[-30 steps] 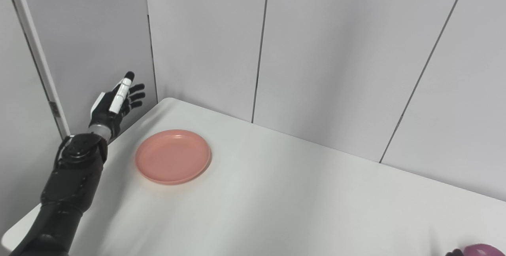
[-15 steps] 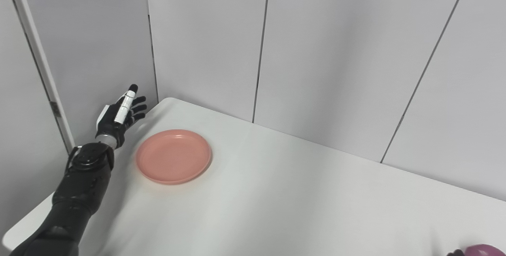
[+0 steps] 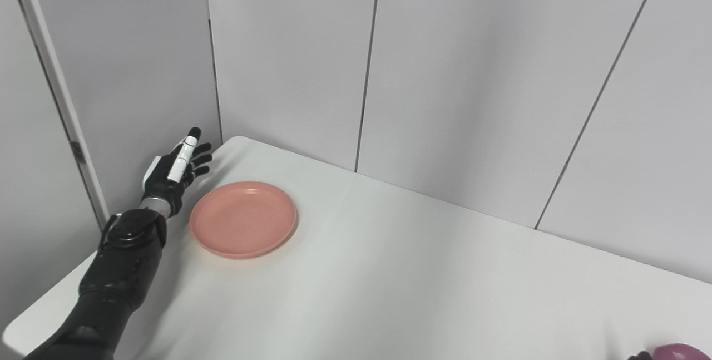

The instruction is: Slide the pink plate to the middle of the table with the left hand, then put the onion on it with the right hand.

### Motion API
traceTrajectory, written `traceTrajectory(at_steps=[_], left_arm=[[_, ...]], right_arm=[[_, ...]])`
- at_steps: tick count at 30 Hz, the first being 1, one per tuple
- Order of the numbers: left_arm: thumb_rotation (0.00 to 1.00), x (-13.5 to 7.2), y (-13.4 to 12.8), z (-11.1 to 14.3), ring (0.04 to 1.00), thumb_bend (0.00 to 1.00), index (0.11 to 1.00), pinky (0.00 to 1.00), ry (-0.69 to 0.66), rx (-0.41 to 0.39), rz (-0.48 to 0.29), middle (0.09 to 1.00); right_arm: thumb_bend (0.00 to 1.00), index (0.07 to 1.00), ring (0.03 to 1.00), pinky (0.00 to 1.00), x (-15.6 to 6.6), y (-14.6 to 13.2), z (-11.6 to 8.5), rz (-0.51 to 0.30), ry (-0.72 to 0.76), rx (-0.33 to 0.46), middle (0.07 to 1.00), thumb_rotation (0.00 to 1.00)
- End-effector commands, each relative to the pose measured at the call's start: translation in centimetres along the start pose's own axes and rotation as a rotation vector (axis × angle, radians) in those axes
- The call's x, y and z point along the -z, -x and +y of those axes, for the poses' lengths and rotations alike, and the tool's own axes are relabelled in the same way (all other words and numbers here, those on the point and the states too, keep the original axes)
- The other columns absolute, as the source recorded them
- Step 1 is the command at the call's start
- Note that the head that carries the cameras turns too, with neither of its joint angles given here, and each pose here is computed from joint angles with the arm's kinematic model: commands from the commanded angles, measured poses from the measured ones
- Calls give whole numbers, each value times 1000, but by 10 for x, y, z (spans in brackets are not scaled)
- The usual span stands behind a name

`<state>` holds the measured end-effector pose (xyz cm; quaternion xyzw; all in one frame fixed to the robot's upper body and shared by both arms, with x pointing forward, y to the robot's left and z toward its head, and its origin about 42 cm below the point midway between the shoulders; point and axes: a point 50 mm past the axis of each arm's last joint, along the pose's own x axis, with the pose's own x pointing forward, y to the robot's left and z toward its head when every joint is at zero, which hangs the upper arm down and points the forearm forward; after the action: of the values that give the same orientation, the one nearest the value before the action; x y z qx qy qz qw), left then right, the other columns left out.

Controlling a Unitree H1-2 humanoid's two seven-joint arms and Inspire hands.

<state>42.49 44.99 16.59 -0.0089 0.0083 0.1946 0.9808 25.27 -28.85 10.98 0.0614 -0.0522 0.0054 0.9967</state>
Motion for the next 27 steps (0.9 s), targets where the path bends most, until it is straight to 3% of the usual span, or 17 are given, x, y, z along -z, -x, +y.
traceTrajectory(at_steps=[1, 7, 12, 27], left_arm=[[826, -27, -8, -1, 857, 864, 923, 865, 8, 14, -69, 861], [820, -19, -2, 4, 854, 860, 898, 849, 6, 10, -31, 864], [847, -11, 8, 1, 878, 842, 943, 888, 88, 24, 16, 890], [844, -22, 14, -1, 881, 862, 940, 892, 105, 52, 8, 894]], right_arm=[[708, 1000, 1000, 1000, 28, 26, 1, 119, -37, 30, 1000, 1000], [699, 1000, 1000, 1000, 26, 25, 1, 119, -37, 29, 1000, 1000], [695, 1000, 1000, 1000, 25, 25, -1, 122, -27, 30, 1000, 1000], [706, 1000, 1000, 1000, 23, 26, 0, 124, -31, 30, 1000, 1000]])
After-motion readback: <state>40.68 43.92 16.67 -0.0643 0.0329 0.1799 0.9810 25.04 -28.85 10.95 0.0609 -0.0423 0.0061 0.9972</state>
